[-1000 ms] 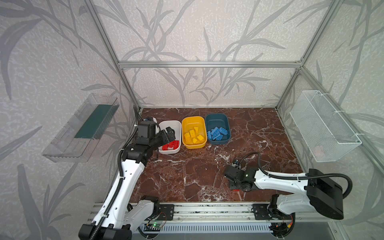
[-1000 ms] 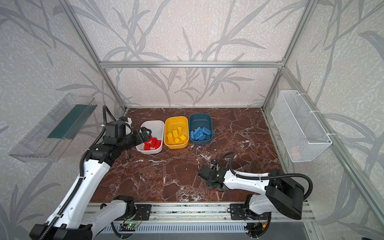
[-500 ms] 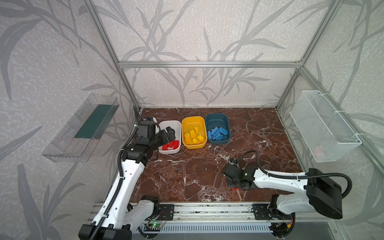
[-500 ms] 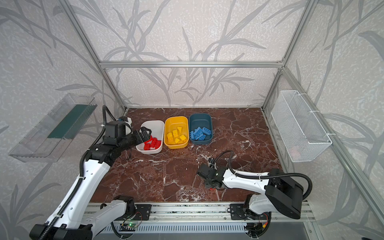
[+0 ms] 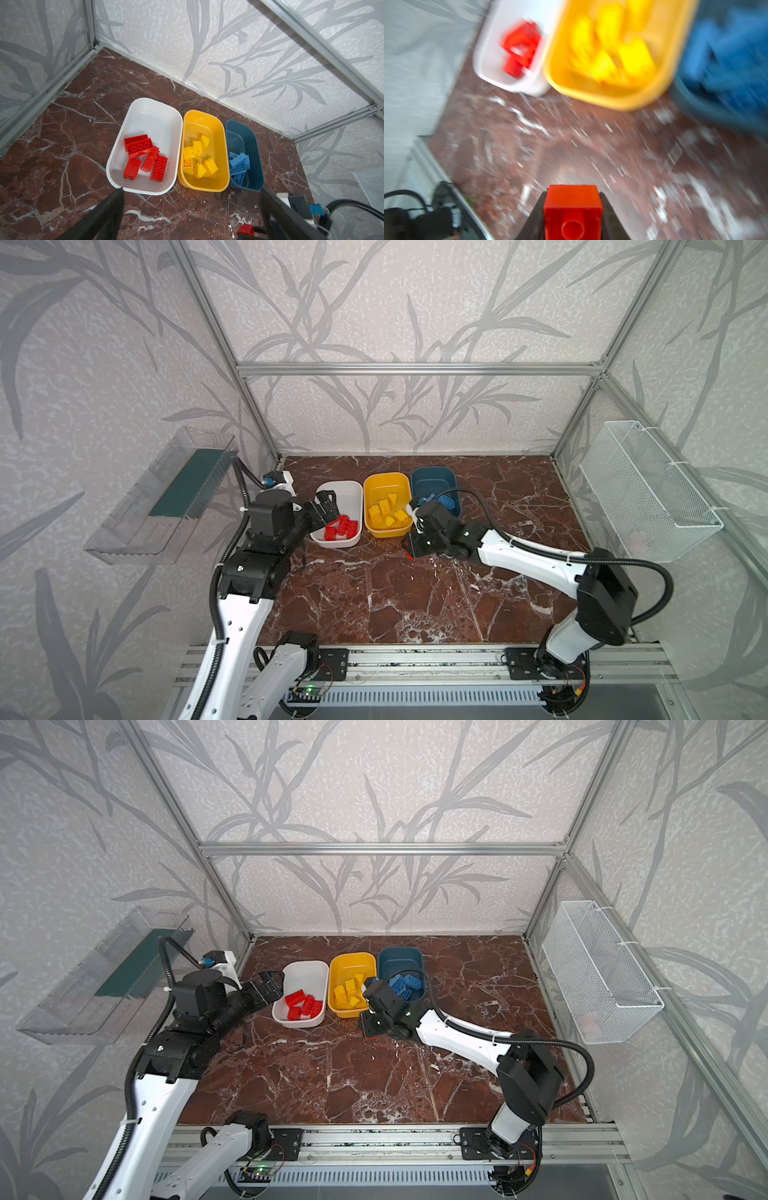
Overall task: Sort the legos into containers by color
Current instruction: 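Carry the red brick over the bins with the right gripper and release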
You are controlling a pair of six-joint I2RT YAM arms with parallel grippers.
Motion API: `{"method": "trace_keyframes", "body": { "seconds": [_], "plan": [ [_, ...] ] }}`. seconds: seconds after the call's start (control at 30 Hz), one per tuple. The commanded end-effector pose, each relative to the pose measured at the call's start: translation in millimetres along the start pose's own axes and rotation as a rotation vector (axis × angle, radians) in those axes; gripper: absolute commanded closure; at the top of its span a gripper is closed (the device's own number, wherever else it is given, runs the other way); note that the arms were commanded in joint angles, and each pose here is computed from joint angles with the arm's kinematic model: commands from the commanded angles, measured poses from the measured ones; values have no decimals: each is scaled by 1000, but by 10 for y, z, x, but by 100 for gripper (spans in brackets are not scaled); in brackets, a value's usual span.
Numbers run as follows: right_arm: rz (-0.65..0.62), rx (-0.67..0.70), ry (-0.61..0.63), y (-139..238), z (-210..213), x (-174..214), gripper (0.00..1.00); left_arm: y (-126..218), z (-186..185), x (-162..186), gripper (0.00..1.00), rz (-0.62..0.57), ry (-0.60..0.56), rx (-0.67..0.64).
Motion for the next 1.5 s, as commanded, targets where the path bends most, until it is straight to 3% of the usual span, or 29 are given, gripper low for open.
{"method": "trace_keyframes", "body": {
  "seconds": [0.0, 0.23, 0.53, 0.8, 1.07, 1.33, 1.47],
  "plan": [
    [-29, -162, 125, -186, 305, -392, 80, 202, -30, -141, 1, -69, -18, -7],
    [-52, -266, 135, -709, 512, -899, 80, 275, 10, -120, 1, -63, -27, -28],
    [-45, -279, 116, -1358, 521, -1150, 78, 132, 120, 95, 1, 3, -12, -43],
    [-35, -270, 95, -1746, 490, -1230, 59, -91, 206, 264, 1, 61, 5, -67],
    [-116, -278, 112, -1496, 447, -1434, 30, -203, 241, 197, 1, 38, -8, -117],
    [-221, -250, 122, -816, 208, -1605, 22, -277, 242, 12, 1, -36, 10, -171],
    [-318, -208, 90, -385, -170, -1535, 19, -409, 263, 13, 1, -37, 16, -191]
  ]
}}
Point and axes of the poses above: each gripper's point midway between its finger pads, its own y axis back along the fingers, its own z axis along the line the jaws close on, x = y × z, the point moved 4 cm from there along y, back along the fingers, and after that the axes turned 6 degrees about y, right-handed, at the moved point
